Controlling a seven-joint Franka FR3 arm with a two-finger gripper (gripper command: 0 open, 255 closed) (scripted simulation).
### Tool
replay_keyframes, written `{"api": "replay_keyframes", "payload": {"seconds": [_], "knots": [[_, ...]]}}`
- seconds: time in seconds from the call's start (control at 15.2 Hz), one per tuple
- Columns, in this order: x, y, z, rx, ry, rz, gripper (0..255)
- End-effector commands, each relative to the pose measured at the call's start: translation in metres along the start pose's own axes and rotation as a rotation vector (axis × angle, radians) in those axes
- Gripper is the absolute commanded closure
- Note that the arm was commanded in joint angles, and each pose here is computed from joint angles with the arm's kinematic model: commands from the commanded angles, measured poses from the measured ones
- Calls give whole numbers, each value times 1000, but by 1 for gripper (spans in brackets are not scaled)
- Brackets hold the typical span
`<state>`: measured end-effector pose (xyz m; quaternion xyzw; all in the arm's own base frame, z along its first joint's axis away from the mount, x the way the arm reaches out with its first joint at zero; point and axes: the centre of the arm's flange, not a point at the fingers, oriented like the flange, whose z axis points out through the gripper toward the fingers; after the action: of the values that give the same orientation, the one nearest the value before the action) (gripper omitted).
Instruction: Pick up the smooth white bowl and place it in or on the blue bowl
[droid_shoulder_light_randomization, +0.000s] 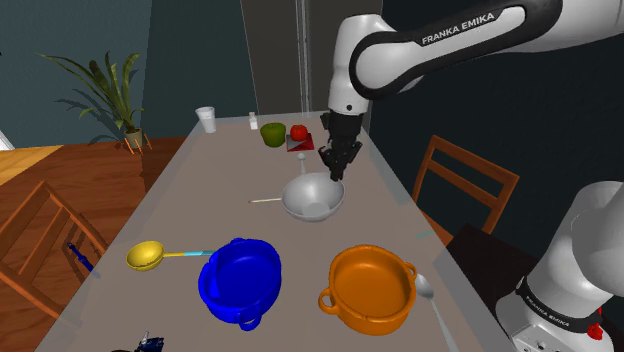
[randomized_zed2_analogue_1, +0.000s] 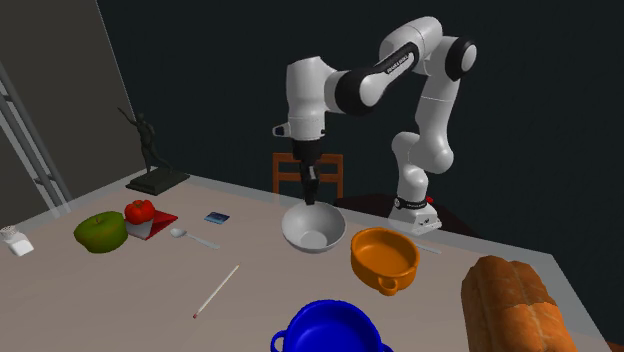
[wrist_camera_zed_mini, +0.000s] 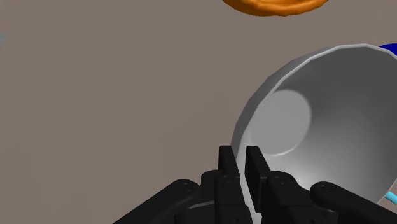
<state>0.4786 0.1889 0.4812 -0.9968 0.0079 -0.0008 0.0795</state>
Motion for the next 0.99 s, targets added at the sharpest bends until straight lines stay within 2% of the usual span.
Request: {"api": "replay_keyframes", "payload": {"seconds": [0.0, 0.07, 0.92], "knots": [[0, -2, -10, 0, 0, 0, 255], [0, -2, -14, 0, 0, 0, 255], [8, -173, -24, 0, 0, 0, 255]]}}
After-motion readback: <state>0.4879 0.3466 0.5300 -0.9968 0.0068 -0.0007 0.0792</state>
